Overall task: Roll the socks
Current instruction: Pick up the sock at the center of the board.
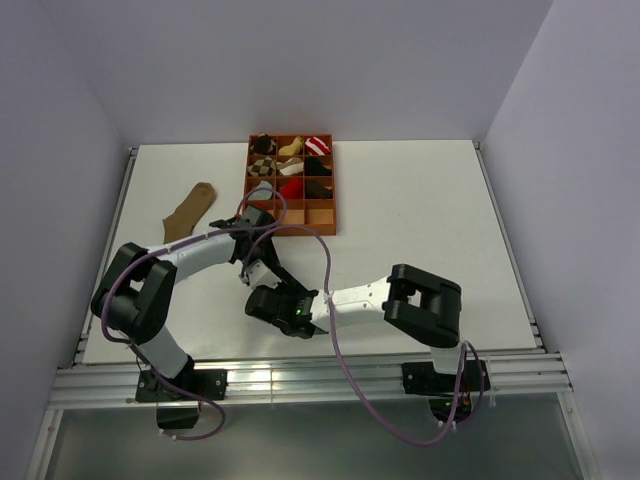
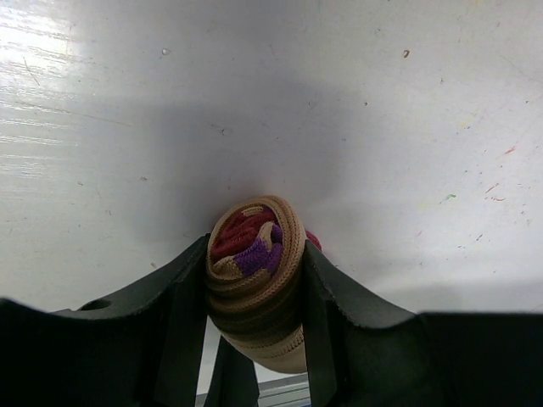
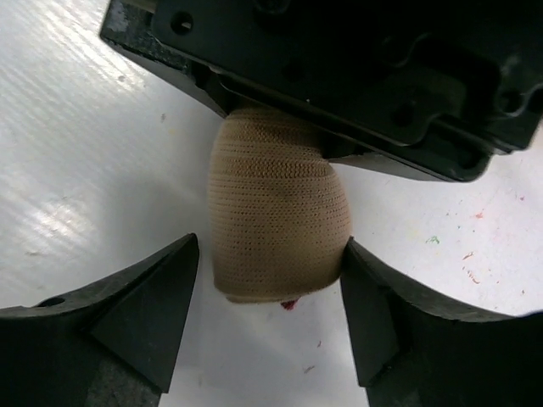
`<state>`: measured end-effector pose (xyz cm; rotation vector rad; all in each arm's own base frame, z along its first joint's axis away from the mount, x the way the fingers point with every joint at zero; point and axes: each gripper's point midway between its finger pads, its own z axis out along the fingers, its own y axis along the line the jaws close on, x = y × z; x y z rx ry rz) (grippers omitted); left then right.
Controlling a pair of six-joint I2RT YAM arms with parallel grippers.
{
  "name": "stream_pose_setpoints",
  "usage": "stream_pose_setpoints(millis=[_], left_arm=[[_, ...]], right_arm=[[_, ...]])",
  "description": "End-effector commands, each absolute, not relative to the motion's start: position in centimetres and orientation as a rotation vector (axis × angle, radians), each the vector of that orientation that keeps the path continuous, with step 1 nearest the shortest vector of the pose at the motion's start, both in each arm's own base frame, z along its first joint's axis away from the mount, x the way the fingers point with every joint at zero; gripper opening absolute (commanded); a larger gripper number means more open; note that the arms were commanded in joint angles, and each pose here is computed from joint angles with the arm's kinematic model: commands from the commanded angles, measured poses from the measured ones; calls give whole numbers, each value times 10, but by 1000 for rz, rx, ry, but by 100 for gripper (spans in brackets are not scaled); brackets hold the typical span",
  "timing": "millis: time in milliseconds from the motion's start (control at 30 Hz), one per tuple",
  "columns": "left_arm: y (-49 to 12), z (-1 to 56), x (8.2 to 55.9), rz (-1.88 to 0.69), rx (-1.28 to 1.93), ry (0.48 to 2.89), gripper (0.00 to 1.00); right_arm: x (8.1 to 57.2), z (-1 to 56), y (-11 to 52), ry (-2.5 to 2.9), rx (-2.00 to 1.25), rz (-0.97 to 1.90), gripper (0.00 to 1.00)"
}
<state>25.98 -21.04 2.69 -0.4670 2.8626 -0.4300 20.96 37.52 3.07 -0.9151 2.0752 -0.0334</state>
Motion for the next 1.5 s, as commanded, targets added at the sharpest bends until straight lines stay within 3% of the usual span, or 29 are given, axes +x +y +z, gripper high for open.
stream_pose_setpoints(millis=[0,167,267,400,433,533,633,933,1167,1467], left_arm=[[-197,4,232,-303,-407,2992,40],[-199,6,232,-318,-399,2999,40],[-202,10,233,-346,-391,2994,40],[-208,17,237,-393,-369,2979,42],[-211,23,240,-413,-360,2964,45],[-217,40,249,-479,-333,2921,58],[-214,64,265,-516,-345,2845,64],[-155,146,328,-537,-550,2545,69],[-83,224,337,-521,-600,2209,72],[-25,244,288,-335,-641,1992,81]], right_arm=[[211,21,382,2053,-947,-62,71],[205,-10,374,2094,-1002,-82,61],[201,-25,368,2132,-1022,-76,49],[196,-35,352,2175,-1027,-49,2],[195,-35,349,2182,-1028,-38,0],[189,-31,342,2200,-1037,12,0],[180,-22,336,2211,-1041,65,0],[174,13,321,2220,-989,171,0],[228,86,315,2160,-858,191,0],[317,148,315,2083,-742,131,0]])
